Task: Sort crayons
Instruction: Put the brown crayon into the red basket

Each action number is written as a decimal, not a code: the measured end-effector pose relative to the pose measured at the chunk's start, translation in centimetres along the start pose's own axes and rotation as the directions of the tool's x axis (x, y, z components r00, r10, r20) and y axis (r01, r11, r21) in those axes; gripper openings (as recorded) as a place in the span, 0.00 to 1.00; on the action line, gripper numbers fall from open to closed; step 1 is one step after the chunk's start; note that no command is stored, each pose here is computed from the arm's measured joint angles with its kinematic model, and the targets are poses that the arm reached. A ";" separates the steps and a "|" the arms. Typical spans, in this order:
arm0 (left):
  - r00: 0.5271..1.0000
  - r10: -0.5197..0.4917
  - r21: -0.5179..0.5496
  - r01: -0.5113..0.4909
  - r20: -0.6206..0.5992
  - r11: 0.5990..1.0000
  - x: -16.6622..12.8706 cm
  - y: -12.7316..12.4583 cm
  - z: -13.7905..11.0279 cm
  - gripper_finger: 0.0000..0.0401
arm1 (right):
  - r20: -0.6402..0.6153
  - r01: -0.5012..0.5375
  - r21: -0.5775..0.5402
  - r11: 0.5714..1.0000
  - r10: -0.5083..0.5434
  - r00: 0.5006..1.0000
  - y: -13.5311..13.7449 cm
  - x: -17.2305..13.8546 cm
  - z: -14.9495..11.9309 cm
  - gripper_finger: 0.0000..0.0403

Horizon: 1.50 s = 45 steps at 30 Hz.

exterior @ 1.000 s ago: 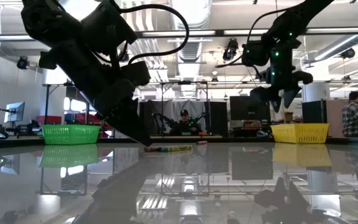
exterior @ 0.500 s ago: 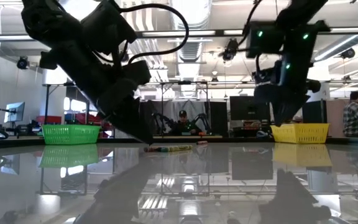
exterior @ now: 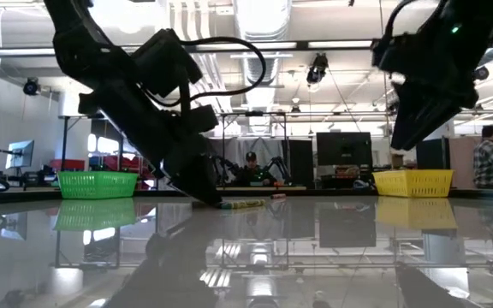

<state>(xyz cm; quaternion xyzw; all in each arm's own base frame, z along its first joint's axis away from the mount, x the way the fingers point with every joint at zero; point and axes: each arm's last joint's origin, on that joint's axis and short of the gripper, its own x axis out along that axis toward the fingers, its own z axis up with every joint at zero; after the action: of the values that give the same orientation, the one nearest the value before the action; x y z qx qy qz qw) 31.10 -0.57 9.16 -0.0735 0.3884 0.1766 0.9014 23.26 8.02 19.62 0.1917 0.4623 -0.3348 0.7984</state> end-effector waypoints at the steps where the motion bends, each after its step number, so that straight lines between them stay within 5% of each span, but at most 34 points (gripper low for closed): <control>1: 1.000 0.002 0.001 -0.002 0.000 1.000 0.2 0.0 -0.1 0.31 | 0.008 -0.008 -0.001 1.000 0.008 1.000 0.2 -0.2 -0.2 0.37; 10: 1.000 -0.005 0.016 0.005 -0.002 1.000 0.0 0.2 0.1 0.03 | 0.194 -0.014 0.023 1.000 0.010 0.981 1.2 -1.7 -1.7 0.36; 16: 0.999 0.038 0.021 -0.037 -0.021 0.999 -1.5 0.7 0.6 0.05 | 0.212 0.034 0.053 0.998 -0.044 0.976 1.0 -0.5 -2.8 0.36; 24: 0.965 0.083 0.070 -0.068 -0.247 0.995 -8.3 1.7 -0.2 0.01 | 0.169 0.116 -0.004 0.993 -0.114 0.979 1.8 1.7 -4.2 0.35; 28: 0.872 -0.162 -0.010 0.177 -0.463 0.984 -12.5 1.3 -1.4 0.01 | 0.159 0.158 -0.028 0.987 -0.152 0.976 2.0 2.8 -4.8 0.34; 33: 0.751 -0.358 -0.164 0.323 -0.554 0.932 -17.3 0.1 -2.6 0.01 | 0.130 0.185 -0.041 0.982 -0.178 0.975 2.3 3.8 -5.3 0.32; 39: 0.695 -0.441 -0.222 0.387 -0.567 0.895 -21.8 -1.2 -3.7 0.00 | 0.129 0.177 -0.037 0.983 -0.171 0.977 2.3 3.7 -5.3 0.32; 45: 0.643 -0.452 -0.231 0.401 -0.619 0.887 -23.0 -2.4 -5.1 0.00 | 0.139 0.133 -0.011 0.991 -0.130 0.982 2.2 2.7 -4.8 0.32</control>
<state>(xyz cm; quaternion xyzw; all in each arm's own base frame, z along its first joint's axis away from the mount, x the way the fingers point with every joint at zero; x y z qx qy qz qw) 13.92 -10.21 22.33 -0.2525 0.6447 -0.0640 0.7187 22.87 11.50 14.86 0.1290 0.4213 -0.3945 0.8064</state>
